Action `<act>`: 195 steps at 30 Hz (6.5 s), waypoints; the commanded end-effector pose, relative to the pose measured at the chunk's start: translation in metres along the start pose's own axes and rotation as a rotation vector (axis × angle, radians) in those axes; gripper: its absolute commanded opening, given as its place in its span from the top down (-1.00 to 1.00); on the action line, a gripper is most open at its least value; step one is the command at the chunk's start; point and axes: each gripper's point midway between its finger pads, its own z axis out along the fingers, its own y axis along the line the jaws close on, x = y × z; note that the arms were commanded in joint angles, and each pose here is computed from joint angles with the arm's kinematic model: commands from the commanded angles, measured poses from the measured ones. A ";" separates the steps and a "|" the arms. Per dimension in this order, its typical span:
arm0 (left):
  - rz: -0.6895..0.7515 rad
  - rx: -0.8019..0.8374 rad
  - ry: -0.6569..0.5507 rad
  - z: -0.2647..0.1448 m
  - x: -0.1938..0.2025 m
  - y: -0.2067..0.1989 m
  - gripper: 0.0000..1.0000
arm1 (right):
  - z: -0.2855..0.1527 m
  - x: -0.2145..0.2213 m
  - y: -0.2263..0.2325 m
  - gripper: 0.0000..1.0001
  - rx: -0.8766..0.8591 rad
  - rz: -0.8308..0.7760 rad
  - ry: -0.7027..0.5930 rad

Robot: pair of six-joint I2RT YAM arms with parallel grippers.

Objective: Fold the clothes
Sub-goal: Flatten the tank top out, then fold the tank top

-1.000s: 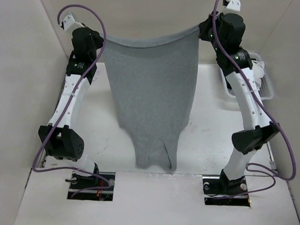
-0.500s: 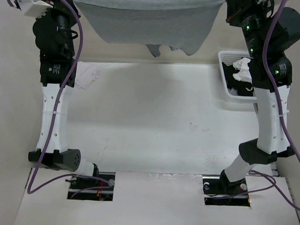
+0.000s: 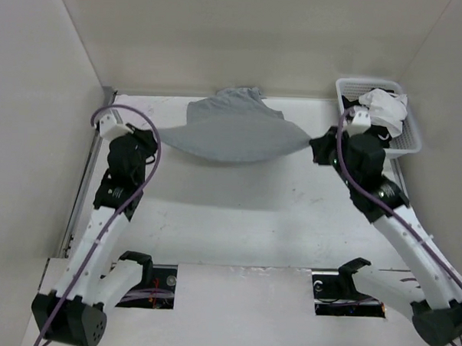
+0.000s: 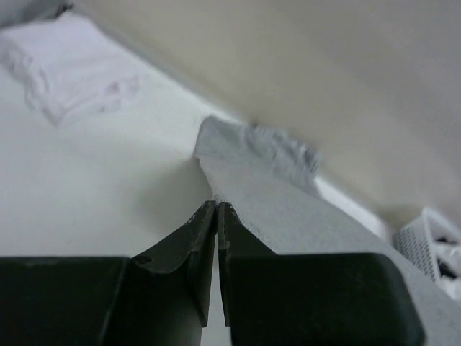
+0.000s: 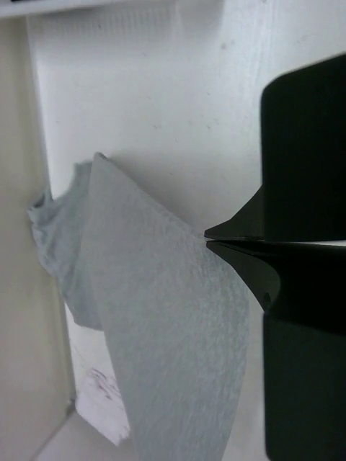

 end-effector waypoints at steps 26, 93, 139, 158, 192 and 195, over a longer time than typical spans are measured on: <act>-0.163 -0.145 0.238 -0.123 0.076 0.083 0.93 | -0.116 0.186 0.038 1.00 -0.102 0.234 0.338; -0.280 -0.258 0.507 0.019 0.245 0.150 0.39 | 0.067 0.259 -0.066 0.19 0.183 0.401 0.338; -0.308 -0.280 0.419 0.003 0.223 0.165 0.95 | 0.049 0.303 -0.046 0.36 0.245 0.440 0.490; -0.265 0.186 -0.007 -0.106 -0.033 -0.015 0.98 | -0.105 0.016 0.011 0.95 -0.036 0.291 -0.102; -0.241 -0.105 0.252 0.137 0.106 0.031 0.96 | 0.179 0.083 -0.047 0.94 0.013 0.394 0.219; -0.240 -0.120 0.266 0.154 0.111 0.036 0.96 | 0.196 0.076 -0.058 0.94 0.024 0.404 0.217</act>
